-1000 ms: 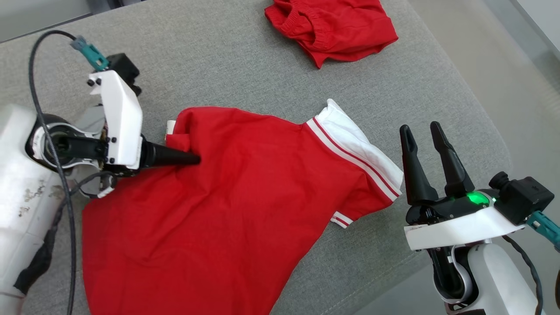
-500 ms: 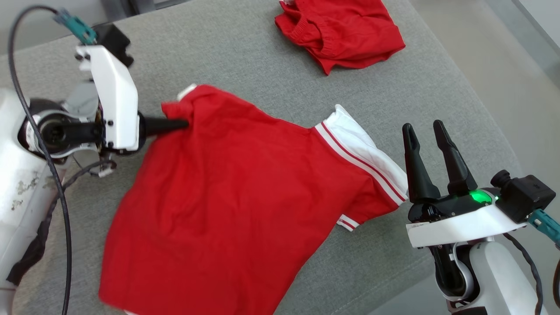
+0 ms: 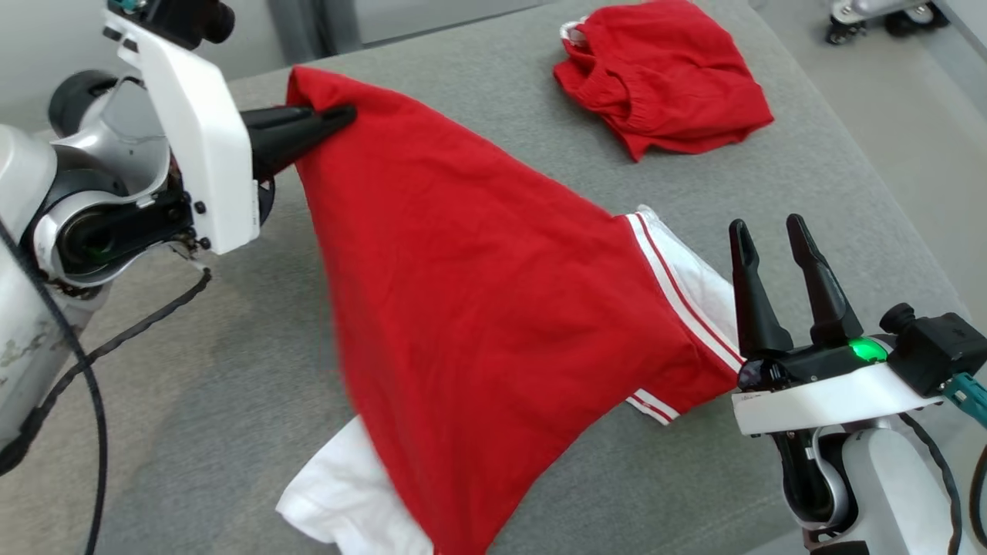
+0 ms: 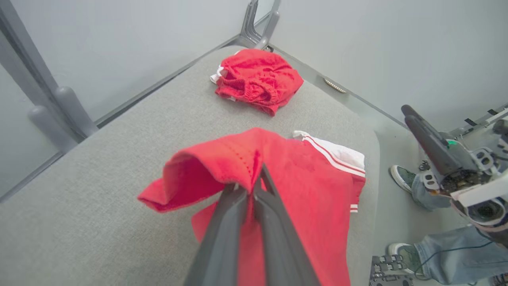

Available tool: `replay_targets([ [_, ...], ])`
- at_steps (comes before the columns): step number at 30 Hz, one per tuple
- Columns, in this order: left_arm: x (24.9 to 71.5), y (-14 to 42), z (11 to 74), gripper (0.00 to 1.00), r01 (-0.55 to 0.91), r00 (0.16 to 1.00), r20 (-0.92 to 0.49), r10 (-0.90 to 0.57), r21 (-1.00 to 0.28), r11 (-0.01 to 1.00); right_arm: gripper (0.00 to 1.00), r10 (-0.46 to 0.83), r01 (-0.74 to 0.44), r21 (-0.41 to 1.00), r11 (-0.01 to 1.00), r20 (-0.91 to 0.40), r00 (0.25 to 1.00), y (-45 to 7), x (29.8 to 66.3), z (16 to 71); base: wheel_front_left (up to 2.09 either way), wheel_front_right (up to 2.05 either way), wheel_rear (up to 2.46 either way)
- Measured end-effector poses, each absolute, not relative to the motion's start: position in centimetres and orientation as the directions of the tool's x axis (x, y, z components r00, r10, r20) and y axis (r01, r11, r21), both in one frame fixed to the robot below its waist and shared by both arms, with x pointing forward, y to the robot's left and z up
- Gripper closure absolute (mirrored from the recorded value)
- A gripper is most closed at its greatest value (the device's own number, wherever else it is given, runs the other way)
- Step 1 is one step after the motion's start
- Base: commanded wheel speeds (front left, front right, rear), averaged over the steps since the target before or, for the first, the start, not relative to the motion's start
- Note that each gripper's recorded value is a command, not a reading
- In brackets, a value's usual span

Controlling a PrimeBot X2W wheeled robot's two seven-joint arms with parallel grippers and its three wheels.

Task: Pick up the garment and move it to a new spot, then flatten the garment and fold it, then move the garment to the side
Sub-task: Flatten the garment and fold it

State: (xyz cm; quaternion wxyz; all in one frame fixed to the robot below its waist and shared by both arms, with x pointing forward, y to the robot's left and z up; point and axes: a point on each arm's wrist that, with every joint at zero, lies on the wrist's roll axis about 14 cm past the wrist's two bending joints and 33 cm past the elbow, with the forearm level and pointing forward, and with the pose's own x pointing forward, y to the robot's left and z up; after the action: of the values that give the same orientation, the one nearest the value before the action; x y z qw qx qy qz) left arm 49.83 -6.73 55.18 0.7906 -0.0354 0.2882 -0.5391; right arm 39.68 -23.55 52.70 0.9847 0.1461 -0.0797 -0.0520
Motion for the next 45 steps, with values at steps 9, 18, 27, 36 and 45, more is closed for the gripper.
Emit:
replay_targets([
  [9,49.5,0.1,55.1,1.0,0.811,0.446,-0.394,-0.803,-0.202,0.55,0.0,-0.025,-0.027,0.287,0.958,0.177,0.984,-20.2,41.3,53.5,0.0,0.0,0.0],
  [18,42.4,5.3,52.1,1.0,0.773,0.412,-0.479,-0.775,-0.267,0.576,0.0,0.086,-0.132,0.28,0.951,0.17,0.982,-16.9,41.3,53.2,0.0,0.0,0.0],
  [27,36.2,11.5,45.7,1.0,0.718,0.387,-0.656,-0.649,-0.228,0.658,0.0,0.14,-0.184,0.265,0.947,0.175,0.975,-15.6,40.9,53.4,0.0,0.0,0.0],
  [36,31.8,13.6,39.8,1.0,0.628,0.329,-0.746,-0.579,-0.286,0.724,0.0,0.149,-0.186,0.259,0.948,0.154,0.977,-15.6,40.5,52.7,0.0,0.0,0.0],
  [45,31.1,15.4,37.4,0.56,0.547,0.343,-0.792,-0.505,-0.269,0.793,0.0,0.142,-0.176,0.259,0.95,0.144,0.979,-15.9,40.5,52.3,0.0,0.0,0.0],
])
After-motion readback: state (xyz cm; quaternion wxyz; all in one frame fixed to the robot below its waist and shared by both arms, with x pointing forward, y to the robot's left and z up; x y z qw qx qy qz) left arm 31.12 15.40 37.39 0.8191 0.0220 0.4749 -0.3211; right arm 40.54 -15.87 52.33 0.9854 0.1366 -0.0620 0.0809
